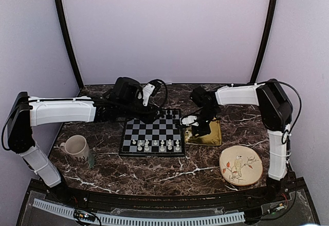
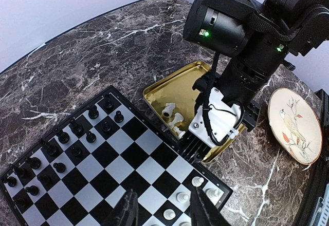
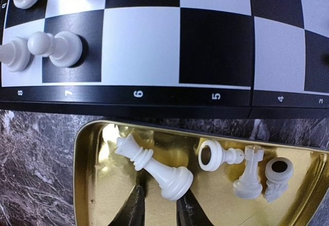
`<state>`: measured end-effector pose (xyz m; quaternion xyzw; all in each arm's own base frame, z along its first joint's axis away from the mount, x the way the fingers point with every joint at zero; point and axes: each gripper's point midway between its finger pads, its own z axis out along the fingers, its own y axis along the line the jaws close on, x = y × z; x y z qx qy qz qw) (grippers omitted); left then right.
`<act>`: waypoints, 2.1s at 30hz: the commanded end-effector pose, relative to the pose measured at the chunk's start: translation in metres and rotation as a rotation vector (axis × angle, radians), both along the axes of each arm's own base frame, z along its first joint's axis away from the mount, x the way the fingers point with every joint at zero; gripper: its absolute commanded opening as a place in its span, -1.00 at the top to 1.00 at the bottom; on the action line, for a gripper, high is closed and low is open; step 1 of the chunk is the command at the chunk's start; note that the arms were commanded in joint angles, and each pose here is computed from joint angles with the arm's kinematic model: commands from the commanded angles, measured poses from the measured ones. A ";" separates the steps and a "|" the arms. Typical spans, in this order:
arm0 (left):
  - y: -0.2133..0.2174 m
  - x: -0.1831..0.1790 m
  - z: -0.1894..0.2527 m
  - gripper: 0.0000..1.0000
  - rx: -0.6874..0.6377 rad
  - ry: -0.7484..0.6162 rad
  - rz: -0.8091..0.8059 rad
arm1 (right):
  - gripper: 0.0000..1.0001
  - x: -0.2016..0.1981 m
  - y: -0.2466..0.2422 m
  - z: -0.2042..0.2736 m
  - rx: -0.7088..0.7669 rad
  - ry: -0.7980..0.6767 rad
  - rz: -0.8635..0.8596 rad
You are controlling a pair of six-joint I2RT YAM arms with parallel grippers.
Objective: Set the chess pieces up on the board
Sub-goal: Move the king to the storage box, then pick up the king from the storage box.
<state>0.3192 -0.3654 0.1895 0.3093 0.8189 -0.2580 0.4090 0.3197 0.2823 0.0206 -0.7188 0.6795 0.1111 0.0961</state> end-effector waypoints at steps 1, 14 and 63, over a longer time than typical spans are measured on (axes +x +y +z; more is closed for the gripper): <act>-0.002 -0.003 0.004 0.27 -0.025 0.001 -0.010 | 0.58 -0.012 -0.012 -0.006 -0.043 0.024 -0.026; -0.005 -0.004 0.004 0.27 -0.030 0.007 -0.019 | 0.25 0.003 -0.011 0.008 -0.023 -0.074 -0.028; -0.014 -0.008 0.012 0.26 -0.117 -0.013 -0.058 | 0.75 0.007 -0.012 0.065 0.279 0.183 -0.320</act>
